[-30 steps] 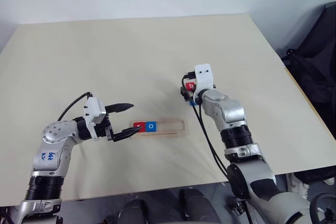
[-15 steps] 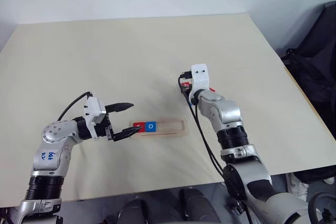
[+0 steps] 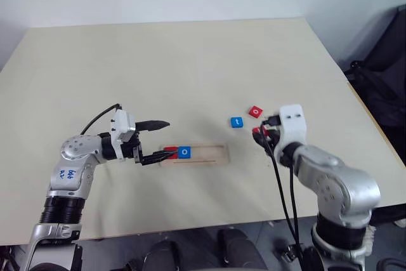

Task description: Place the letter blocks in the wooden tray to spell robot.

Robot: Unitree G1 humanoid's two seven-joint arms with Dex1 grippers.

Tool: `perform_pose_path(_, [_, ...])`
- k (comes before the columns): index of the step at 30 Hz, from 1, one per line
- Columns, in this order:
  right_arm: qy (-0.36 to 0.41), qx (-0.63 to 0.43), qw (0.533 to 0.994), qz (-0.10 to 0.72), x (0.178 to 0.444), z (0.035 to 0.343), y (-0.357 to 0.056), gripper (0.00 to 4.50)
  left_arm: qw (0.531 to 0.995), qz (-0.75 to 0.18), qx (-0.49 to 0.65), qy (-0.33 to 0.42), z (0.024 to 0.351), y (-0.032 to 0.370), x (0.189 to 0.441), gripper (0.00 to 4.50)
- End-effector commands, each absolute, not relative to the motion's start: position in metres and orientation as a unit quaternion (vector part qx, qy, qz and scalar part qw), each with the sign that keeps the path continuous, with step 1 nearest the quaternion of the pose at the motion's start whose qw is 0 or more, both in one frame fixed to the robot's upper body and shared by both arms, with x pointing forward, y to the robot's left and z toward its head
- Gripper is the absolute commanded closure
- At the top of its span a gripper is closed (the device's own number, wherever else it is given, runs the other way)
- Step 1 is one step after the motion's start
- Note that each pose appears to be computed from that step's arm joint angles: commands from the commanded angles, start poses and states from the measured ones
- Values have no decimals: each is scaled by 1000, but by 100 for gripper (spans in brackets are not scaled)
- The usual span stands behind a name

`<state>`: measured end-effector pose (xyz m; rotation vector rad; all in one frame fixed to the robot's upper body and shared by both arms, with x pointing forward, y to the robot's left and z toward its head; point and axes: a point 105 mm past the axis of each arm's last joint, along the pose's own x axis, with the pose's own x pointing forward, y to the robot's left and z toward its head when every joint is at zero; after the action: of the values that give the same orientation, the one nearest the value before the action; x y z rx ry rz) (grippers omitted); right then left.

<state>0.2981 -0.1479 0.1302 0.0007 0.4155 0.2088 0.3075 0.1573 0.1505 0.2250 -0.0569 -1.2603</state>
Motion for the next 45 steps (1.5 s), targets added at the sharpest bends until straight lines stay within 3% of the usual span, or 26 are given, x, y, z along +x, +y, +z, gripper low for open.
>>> perform_pose_path(1, [194, -5, 980, 50, 291, 127, -159, 295, 791, -600, 117, -34, 156, 155, 309, 0])
perform_pose_path(5, [194, 1, 980, 51, 293, 120, -150, 295, 786, -605, 119, -33, 158, 154, 310, 0])
perform_pose_path(10, [187, 12, 978, 93, 294, 119, -134, 135, 785, -606, 122, -32, 161, 155, 309, 0])
perform_pose_path(14, [171, -9, 975, 144, 286, 129, -146, 1, 785, -607, 122, -31, 161, 157, 306, 0])
perform_pose_path(21, [76, -126, 941, 304, 258, 159, -194, 1, 781, -613, 119, -19, 154, 163, 295, 0])
perform_pose_path(27, [105, -227, 869, 428, 231, 134, -236, 1, 787, -606, 119, -16, 152, 166, 289, 0])
perform_pose_path(33, [103, -235, 846, 467, 249, 132, -246, 1, 793, -599, 114, -16, 153, 165, 285, 0])
perform_pose_path(45, [170, -305, 752, 560, 317, 120, -213, 1, 792, -601, 105, -22, 153, 155, 284, 0])
